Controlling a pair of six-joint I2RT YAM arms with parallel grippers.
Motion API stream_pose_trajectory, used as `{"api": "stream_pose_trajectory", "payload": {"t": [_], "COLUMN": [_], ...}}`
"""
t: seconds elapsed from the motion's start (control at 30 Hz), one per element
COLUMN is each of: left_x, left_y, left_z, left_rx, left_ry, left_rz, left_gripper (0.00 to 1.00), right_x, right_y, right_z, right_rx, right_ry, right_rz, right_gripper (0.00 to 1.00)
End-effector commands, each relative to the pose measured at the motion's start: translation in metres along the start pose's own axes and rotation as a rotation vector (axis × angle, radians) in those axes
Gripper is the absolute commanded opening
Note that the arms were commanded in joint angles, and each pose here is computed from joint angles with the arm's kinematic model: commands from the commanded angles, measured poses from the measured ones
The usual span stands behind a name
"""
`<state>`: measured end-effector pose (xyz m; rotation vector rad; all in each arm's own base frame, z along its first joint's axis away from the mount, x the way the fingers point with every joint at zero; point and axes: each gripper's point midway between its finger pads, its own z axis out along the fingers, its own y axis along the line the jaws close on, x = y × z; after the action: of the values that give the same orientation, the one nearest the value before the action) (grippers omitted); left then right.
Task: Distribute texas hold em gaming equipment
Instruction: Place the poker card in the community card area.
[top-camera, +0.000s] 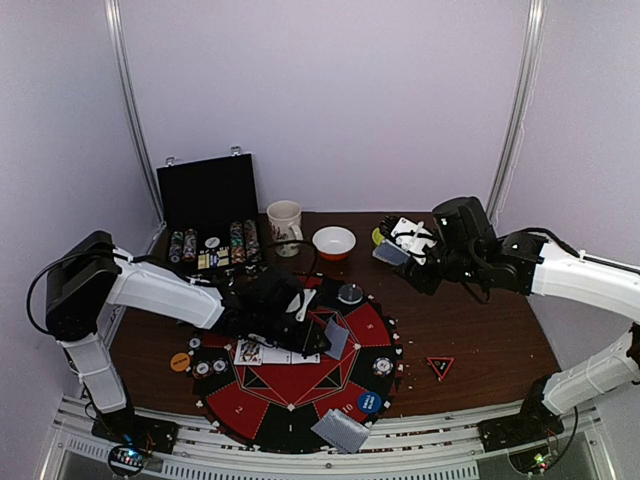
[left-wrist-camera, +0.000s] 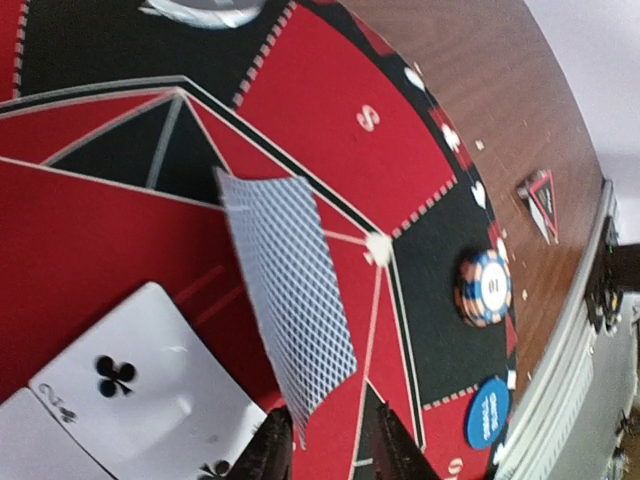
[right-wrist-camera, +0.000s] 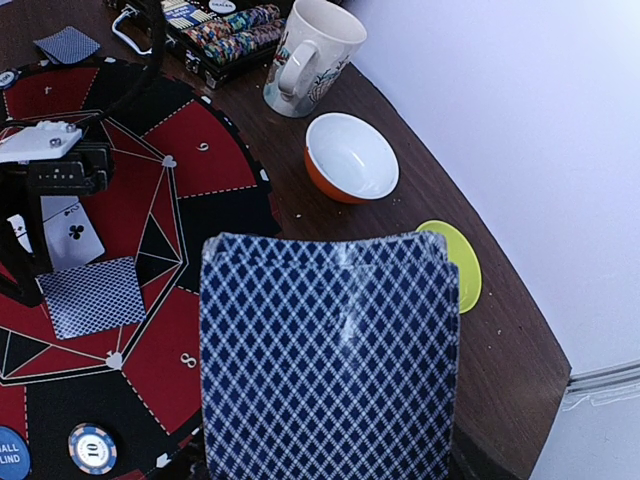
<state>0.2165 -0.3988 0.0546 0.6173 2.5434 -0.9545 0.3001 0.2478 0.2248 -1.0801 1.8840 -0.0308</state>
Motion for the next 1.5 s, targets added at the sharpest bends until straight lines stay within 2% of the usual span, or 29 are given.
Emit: {"api": "stream_pose_trajectory", "payload": {"t": [0.0,0.1,0.37,0.63,0.8,0.87,1.0,1.13,1.2,1.3,1.47], "left_x": [0.004,0.002,0.004,-0.025,-0.028,-0.028,-0.025,-0.012,-0.004,-0.005,-0.027], "left_y": [-0.037,-0.045,-0.018,-0.001,0.011,0.019,0.02,0.018,0.014,0.009,0.009], "left_z": [-0.005,-0.005,0.005,0.005,0.008,0.01,0.011,0.008,0.005,-0.001,-0.017], "left_rx": [0.149,0.172,0.095,0.032,-0.003,-0.018,-0.019,0.018,0.055,0.074,0.032], "left_ry": [0.094,0.117,0.148,0.078,0.067,0.068,0.08,0.099,0.095,0.054,-0.069], "left_rz": [0.118,0.134,0.075,0.079,0.079,0.073,0.065,-0.004,-0.05,-0.1,-0.134], "left_gripper": [0.31,0.34,0.37,0.39,0.4,0.36,0.18,0.09,0.01,0.0,0.0], "right_x": [-0.005,-0.006,-0.008,-0.006,-0.004,-0.005,-0.005,-0.003,-0.003,-0.002,-0.004], "right_y": [-0.004,-0.003,-0.003,0.0,0.002,0.003,0.004,0.005,0.006,0.007,0.008], "right_z": [-0.006,-0.006,-0.01,-0.009,-0.008,-0.008,-0.009,-0.009,-0.009,-0.009,-0.01], "right_rx": [0.003,0.002,-0.008,-0.023,-0.027,-0.035,-0.04,-0.044,-0.05,-0.054,-0.059], "right_ry": [-0.018,-0.02,-0.032,-0.029,-0.026,-0.031,-0.031,-0.025,-0.026,-0.026,-0.03], "right_rz": [0.0,0.002,-0.007,-0.007,-0.009,-0.008,-0.009,-0.01,-0.009,-0.006,-0.005], "right_gripper": [0.56,0.56,0.57,0.56,0.56,0.56,0.56,0.56,0.56,0.56,0.56]}}
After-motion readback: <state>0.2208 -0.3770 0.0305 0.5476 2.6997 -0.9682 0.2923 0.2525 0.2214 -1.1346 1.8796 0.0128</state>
